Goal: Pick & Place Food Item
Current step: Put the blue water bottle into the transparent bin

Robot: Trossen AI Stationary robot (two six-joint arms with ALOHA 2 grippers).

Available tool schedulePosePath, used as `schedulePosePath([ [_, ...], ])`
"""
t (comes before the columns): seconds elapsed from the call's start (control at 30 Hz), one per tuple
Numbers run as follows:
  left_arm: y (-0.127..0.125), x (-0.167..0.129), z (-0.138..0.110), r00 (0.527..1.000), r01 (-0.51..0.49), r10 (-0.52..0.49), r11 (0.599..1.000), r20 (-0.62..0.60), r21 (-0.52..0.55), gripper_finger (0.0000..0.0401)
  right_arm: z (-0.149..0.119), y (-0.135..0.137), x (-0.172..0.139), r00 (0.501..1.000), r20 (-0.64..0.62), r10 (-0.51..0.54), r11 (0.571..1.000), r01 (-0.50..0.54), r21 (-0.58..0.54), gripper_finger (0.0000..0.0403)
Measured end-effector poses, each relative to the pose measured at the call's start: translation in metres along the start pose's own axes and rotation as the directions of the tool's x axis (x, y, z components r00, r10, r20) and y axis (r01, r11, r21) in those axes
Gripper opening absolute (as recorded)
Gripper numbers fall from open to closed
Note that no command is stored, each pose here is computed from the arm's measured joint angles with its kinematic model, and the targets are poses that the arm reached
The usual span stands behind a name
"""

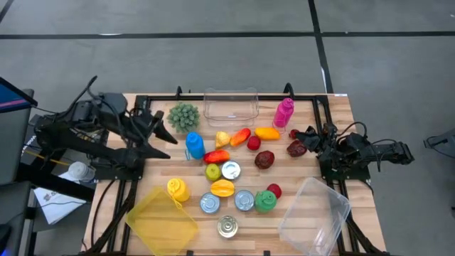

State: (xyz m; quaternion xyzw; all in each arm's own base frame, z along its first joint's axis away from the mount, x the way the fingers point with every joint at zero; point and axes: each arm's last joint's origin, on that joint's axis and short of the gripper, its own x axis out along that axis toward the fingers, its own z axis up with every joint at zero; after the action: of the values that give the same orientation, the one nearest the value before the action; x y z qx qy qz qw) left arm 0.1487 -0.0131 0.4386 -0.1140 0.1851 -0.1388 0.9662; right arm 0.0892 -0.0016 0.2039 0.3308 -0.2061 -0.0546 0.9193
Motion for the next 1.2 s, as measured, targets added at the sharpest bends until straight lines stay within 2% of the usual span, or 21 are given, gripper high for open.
schedulePosePath([
  [0.17,0.003,0.007,-0.015,0.985,-0.027,0.021,0.999,-0.171,-0.032,0.0253,0.000,0.000,0.000,1.000,-0.005,-0.003,0.999,0.003,-0.044,0.0094],
  [0.23,0.004,0.016,-0.017,0.976,-0.052,0.054,0.999,-0.212,0.013,0.0250,-0.001,0.000,0.000,1.000,-0.006,-0.005,0.999,0.005,-0.053,0.0097],
  [0.3,0.007,0.023,-0.018,0.965,-0.112,0.130,0.990,-0.229,0.091,0.0246,-0.001,0.000,0.000,1.000,-0.006,-0.005,0.999,0.005,-0.054,0.0100],
  [0.37,0.012,0.029,-0.018,0.943,-0.205,0.239,0.965,-0.231,0.160,0.0243,-0.001,0.000,0.000,1.000,-0.007,-0.005,0.999,0.005,-0.054,0.0103],
  [0.5,0.025,0.039,-0.018,0.865,-0.386,0.445,0.886,-0.233,0.258,0.0238,-0.001,-0.001,0.000,1.000,-0.012,-0.009,0.998,0.008,-0.056,0.0104],
  [0.7,0.042,0.046,-0.018,0.819,-0.452,0.519,0.847,-0.246,0.280,0.0256,-0.002,-0.002,0.000,0.999,-0.012,-0.040,0.997,0.039,-0.061,0.0104],
  [0.8,0.054,0.045,-0.024,0.809,-0.493,0.551,0.826,-0.206,0.275,0.0269,-0.003,-0.003,0.000,0.999,-0.014,-0.046,0.997,0.045,-0.064,0.0104],
  [0.9,0.063,0.042,-0.033,0.819,-0.534,0.567,0.810,-0.091,0.242,0.0273,-0.003,-0.003,0.000,0.998,-0.022,-0.052,0.997,0.050,-0.066,0.0104],
  [1.07,0.075,0.035,-0.064,0.802,-0.594,0.594,0.781,0.061,0.194,0.0270,-0.003,-0.004,0.000,0.998,-0.023,-0.053,0.997,0.051,-0.066,0.0104],
  [1.2,0.082,0.040,-0.094,0.798,-0.603,0.592,0.777,0.116,0.181,0.0272,-0.003,-0.004,0.000,0.998,-0.023,-0.053,0.997,0.051,-0.066,0.0104],
])
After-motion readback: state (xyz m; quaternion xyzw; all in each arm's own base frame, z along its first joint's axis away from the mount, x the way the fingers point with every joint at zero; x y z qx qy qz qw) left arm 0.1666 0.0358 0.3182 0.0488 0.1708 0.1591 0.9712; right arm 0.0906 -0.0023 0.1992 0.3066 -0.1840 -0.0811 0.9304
